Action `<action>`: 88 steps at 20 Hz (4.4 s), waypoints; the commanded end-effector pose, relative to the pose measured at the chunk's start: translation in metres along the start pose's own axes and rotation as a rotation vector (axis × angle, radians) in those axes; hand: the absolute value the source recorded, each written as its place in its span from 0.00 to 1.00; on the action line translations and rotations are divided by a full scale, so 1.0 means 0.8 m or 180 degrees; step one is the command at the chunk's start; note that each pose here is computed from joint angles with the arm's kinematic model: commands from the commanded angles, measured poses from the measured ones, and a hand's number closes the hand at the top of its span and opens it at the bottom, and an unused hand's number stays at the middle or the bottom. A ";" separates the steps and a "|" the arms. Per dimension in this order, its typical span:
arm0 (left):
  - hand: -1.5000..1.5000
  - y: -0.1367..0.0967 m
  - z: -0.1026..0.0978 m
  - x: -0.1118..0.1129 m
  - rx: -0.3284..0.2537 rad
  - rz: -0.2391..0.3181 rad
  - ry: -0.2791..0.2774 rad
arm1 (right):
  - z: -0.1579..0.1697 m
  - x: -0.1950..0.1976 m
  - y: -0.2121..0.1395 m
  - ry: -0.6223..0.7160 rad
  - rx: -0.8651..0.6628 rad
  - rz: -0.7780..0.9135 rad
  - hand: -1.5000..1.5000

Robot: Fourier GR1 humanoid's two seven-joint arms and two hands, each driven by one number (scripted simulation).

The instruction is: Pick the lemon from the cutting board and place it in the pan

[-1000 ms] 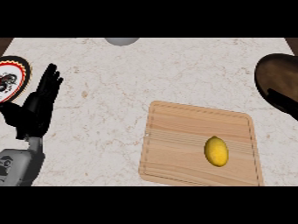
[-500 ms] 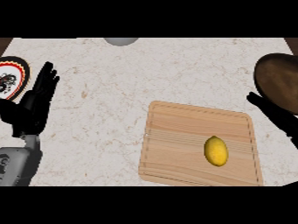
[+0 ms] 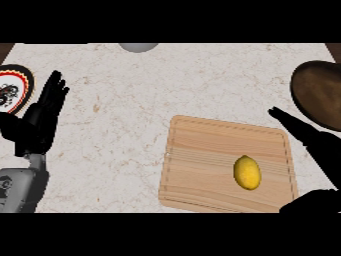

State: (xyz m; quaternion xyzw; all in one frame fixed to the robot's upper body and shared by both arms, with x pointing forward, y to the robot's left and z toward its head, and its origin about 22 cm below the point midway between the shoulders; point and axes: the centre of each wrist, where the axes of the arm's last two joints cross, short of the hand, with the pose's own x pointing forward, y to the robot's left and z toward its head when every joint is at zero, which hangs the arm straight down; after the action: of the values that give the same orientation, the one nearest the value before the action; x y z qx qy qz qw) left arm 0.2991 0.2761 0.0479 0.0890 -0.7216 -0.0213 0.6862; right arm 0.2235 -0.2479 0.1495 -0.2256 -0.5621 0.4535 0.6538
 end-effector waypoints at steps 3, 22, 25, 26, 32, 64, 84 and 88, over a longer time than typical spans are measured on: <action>0.50 -0.024 0.010 -0.012 0.0003 -0.0052 -0.0043 | -0.035 -0.015 0.038 -0.0025 0.0270 0.0036 0.00; 0.50 -0.015 -0.007 0.007 0.0023 0.0050 0.0032 | -0.047 -0.013 0.071 0.0428 0.0622 0.0873 0.00; 0.50 -0.010 -0.006 0.010 0.0021 -0.0020 0.0013 | -0.064 -0.011 0.082 0.0443 0.0664 0.0794 0.00; 0.50 0.012 0.022 -0.010 -0.0052 -0.0008 -0.0010 | -0.061 -0.022 0.069 0.0417 0.0670 0.0784 0.00; 0.50 -0.001 0.023 -0.001 0.0044 -0.0042 -0.0043 | -0.087 -0.040 0.086 0.0531 0.0766 0.0883 0.00; 0.50 -0.012 0.006 0.012 -0.0107 0.0003 -0.0042 | -0.161 0.038 0.160 0.0960 0.0270 0.0636 1.00; 0.50 -0.002 0.006 -0.014 0.0025 -0.0012 0.0009 | -0.149 0.075 -0.025 0.0889 -0.2510 -0.0139 1.00; 0.50 -0.006 -0.001 0.005 0.0031 -0.0023 -0.0017 | -0.144 -0.003 -0.051 0.0984 -0.2749 -0.0466 1.00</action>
State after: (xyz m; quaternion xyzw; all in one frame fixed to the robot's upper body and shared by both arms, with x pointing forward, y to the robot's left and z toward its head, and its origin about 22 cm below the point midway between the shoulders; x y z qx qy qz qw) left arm 0.2986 0.2739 0.0476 0.0941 -0.7219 -0.0222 0.6852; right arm 0.3372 -0.2014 0.1587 -0.5029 -0.5977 0.1581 0.6040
